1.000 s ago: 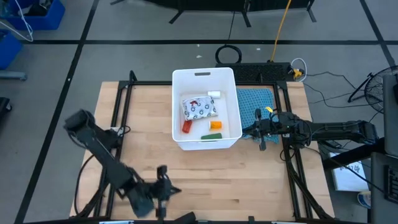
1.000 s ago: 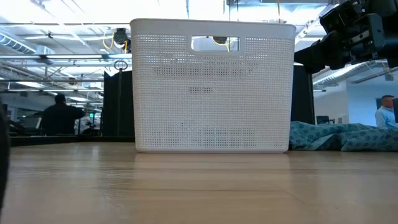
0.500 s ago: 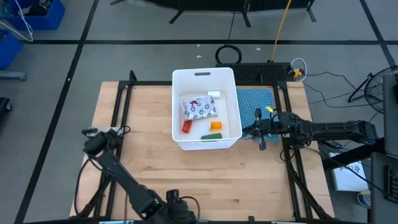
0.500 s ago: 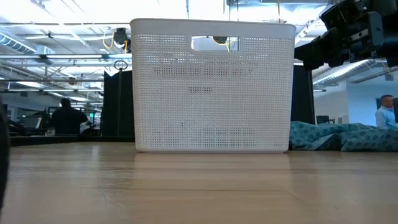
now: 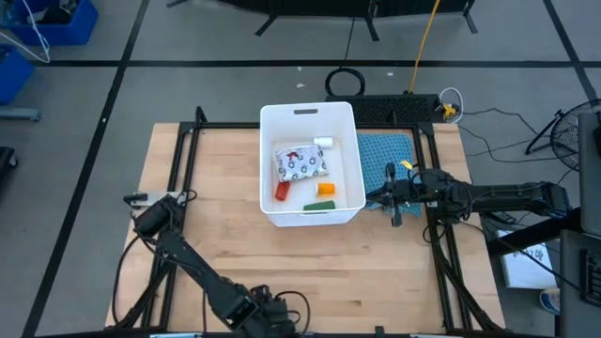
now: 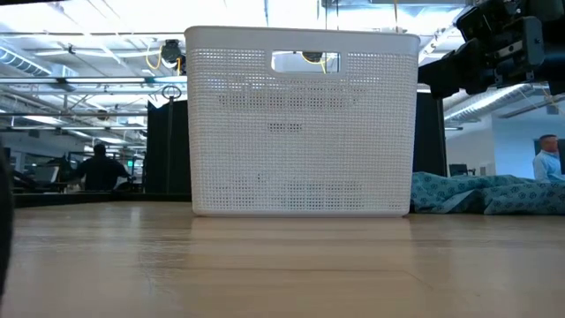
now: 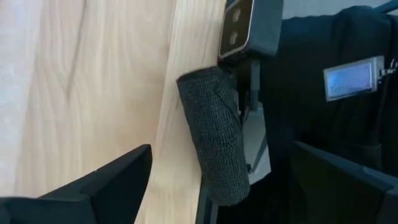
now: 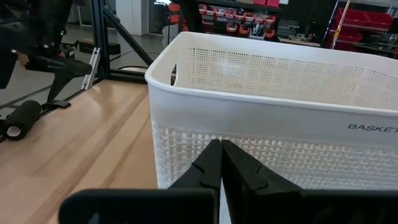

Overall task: Pick & place medical supplies in basket/bin
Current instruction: Put the black bandage into the white bin

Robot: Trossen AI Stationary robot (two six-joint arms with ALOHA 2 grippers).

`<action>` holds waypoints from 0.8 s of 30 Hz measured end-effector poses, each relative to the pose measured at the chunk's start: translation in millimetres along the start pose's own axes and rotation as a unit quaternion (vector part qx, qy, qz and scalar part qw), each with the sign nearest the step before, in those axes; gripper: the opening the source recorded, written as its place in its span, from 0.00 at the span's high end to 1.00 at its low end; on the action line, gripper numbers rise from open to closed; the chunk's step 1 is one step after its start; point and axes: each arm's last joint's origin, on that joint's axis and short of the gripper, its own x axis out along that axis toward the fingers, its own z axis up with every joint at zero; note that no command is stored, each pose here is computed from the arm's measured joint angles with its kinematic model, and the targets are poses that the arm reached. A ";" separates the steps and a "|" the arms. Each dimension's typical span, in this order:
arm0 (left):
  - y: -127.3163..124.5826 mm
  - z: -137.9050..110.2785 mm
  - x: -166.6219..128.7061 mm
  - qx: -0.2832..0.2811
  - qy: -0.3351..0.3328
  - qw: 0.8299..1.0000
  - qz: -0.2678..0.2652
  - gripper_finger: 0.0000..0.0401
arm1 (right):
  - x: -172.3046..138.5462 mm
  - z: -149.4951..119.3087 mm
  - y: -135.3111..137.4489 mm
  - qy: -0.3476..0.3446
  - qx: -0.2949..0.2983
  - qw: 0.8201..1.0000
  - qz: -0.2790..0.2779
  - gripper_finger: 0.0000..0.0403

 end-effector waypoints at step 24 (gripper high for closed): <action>34.2 14.5 56.8 0.014 0.124 0.992 -0.021 0.24 | 3.0 -4.2 -0.2 0.018 0.003 1.000 0.001 1.00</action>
